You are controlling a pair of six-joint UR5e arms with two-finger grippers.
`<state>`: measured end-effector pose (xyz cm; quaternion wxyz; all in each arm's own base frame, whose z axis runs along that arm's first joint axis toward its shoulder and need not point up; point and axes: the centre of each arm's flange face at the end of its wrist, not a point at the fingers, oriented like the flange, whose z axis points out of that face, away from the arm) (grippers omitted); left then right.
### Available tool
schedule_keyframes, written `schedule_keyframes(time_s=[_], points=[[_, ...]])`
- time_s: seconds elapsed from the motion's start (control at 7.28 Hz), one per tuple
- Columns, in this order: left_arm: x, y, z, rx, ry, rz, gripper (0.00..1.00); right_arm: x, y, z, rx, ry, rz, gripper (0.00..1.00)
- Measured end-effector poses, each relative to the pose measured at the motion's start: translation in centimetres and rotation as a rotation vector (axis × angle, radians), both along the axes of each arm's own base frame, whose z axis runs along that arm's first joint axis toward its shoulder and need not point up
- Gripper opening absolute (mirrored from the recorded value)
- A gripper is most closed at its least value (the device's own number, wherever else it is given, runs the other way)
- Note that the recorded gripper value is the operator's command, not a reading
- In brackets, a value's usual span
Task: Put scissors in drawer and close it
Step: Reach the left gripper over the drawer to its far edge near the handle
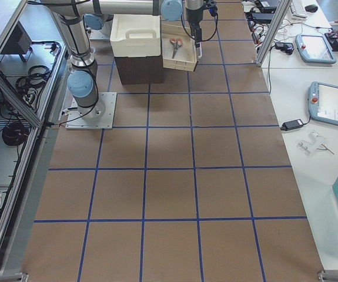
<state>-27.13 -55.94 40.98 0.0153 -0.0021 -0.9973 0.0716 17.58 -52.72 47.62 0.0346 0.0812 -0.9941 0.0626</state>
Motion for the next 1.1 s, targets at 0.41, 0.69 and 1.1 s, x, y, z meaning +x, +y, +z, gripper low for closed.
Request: schedule_keyframes(time_s=[0.41,0.69,1.1], points=[[-5.1,-4.3,-4.9,-0.029,0.011,-0.041,1.0,-0.1,1.5,0.3,0.016,0.028,-0.01,0.99],[-7.2,-6.7,-7.4,-0.029,0.011,-0.056,1.0,0.0,1.8,0.5,0.012,-0.004,-0.004,0.99],[-8.5,-9.2,-12.0,-0.011,0.008,-0.061,1.0,0.0,1.9,0.7,0.01,-0.013,-0.01,1.0]])
